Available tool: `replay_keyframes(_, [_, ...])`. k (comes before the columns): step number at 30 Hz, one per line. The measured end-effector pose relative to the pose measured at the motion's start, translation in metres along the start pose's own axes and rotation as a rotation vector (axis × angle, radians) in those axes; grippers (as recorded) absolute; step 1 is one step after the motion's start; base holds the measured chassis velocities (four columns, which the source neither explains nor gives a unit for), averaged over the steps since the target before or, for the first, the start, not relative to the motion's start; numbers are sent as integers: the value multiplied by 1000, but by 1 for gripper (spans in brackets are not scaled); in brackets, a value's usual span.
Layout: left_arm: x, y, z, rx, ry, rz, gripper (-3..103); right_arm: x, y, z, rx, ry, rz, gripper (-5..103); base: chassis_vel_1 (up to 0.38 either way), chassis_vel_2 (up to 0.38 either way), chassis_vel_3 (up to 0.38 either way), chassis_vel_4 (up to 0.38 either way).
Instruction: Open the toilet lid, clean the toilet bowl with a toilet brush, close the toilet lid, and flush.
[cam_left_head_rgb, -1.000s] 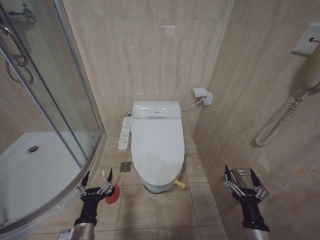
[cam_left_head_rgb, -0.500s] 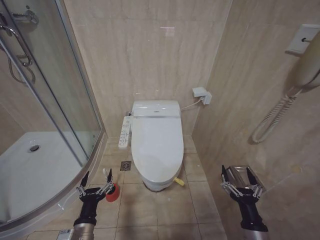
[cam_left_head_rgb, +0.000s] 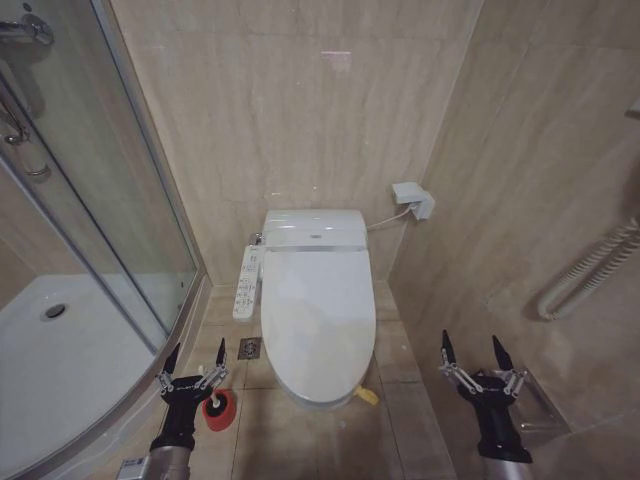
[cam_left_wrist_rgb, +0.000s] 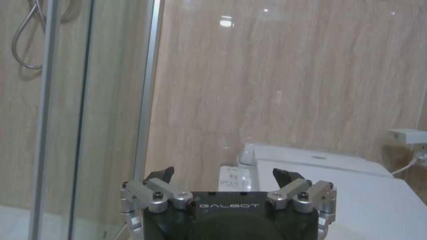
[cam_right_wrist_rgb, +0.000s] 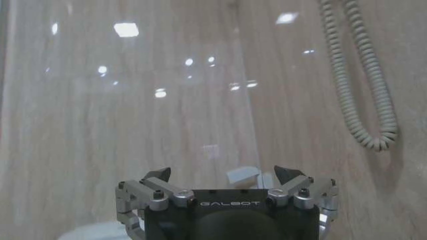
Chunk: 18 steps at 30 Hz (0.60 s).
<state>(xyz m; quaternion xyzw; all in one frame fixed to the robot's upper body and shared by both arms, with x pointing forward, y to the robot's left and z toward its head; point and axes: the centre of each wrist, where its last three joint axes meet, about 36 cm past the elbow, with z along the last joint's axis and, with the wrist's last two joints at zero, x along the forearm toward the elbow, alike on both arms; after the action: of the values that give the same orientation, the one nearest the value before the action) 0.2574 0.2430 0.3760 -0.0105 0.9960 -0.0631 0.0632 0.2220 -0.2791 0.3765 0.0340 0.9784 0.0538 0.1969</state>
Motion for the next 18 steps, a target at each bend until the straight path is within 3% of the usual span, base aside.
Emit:
replay_keyframes(3, [0, 2, 3, -4, -2, 0, 100, 7, -1, -1, 101, 54, -35, 100, 27, -10, -18, 14])
replay_keyframes(4, [0, 2, 3, -4, -2, 0, 100, 7, -1, -1, 101, 54, -35, 100, 82, -30, -53, 43])
replay_keyframes(7, [-1, 6, 8, -16, -1, 4, 100, 15, -7, 2, 193, 122, -124, 100, 41, -23, -37, 24])
replay_keyframes(18, [-3, 5, 16, -2, 11, 2, 100, 44, -30, 37, 322, 309, -385, 100, 0, 0, 0, 0])
